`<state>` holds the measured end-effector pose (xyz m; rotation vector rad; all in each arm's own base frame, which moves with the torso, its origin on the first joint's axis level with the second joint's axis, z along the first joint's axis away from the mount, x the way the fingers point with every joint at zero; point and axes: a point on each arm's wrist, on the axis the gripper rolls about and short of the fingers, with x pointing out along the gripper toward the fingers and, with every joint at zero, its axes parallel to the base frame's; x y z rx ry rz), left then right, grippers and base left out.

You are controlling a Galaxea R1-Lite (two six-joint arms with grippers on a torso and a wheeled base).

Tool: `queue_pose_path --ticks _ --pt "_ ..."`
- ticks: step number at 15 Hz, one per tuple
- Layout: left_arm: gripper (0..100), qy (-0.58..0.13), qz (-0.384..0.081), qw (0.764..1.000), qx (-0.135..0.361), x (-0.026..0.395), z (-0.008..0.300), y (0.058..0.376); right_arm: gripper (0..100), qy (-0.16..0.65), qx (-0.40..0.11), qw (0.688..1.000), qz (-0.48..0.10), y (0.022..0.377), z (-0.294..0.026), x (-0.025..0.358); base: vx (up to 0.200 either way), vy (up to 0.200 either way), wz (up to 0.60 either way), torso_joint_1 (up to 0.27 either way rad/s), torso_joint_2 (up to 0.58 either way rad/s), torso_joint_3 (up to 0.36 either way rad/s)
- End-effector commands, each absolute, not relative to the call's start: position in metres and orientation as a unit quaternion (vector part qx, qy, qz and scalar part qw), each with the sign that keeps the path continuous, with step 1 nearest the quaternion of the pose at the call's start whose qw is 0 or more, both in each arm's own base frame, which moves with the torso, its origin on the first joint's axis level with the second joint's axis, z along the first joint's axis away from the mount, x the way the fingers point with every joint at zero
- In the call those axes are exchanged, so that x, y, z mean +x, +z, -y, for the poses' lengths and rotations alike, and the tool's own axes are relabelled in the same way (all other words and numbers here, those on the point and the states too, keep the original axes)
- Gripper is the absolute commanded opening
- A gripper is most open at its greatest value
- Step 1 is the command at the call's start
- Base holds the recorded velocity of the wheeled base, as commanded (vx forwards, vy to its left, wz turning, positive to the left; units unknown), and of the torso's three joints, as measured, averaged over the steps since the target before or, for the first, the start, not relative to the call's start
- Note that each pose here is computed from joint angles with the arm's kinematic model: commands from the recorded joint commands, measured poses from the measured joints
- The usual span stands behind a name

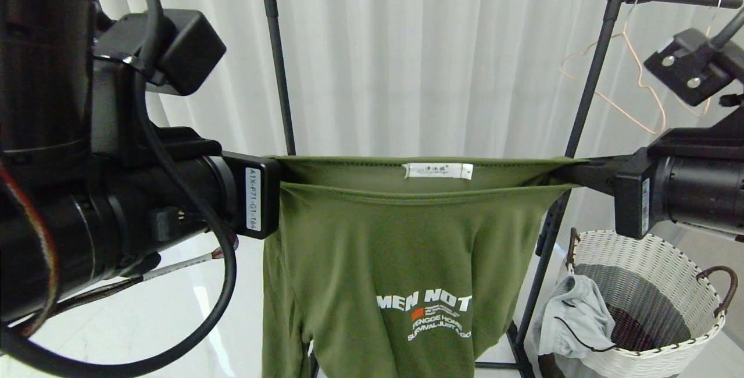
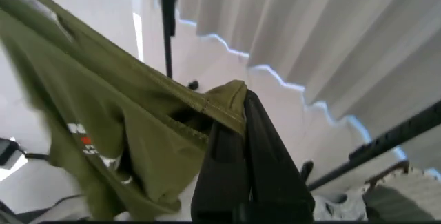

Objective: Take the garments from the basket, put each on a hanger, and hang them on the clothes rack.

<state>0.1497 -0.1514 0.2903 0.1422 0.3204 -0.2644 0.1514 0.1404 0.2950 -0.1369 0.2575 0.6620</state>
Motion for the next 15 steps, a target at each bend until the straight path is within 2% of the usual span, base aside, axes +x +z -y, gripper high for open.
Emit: queue_pose_path --ticks 1,3,5,9,13,15 --pt "0 -0.128 -0.124 0.981 0.076 0.141 0.143 0.309 0 0.332 -0.060 0.937 -0.087 0.315 -0.140 0.147 0.000 0.000 0.00 0.000 0.00 0.000" --pt "0 -0.142 -0.090 0.982 0.083 0.136 0.138 0.330 0 0.333 -0.061 0.939 -0.059 0.332 -0.140 0.147 0.000 0.000 0.00 0.000 0.00 0.000" --pt "0 -0.142 -0.068 0.985 0.068 0.138 0.139 0.349 0 0.326 -0.063 0.942 -0.044 0.346 -0.137 0.149 0.000 0.000 0.00 0.000 0.00 0.000" --pt "0 -0.143 -0.056 0.986 0.058 0.142 0.144 0.359 0 0.310 -0.078 0.947 -0.038 0.361 -0.127 0.149 0.000 0.000 0.00 0.000 0.00 0.000" --pt "0 -0.144 -0.059 0.986 0.060 0.144 0.145 0.357 0 0.251 -0.108 0.959 -0.080 0.356 -0.096 0.148 0.000 0.000 0.00 0.000 0.00 0.000" --pt "0 -0.144 -0.070 0.985 0.066 0.154 0.157 0.351 0 0.265 -0.113 0.950 -0.121 0.353 -0.075 0.125 0.000 0.000 0.00 0.000 0.00 0.000"
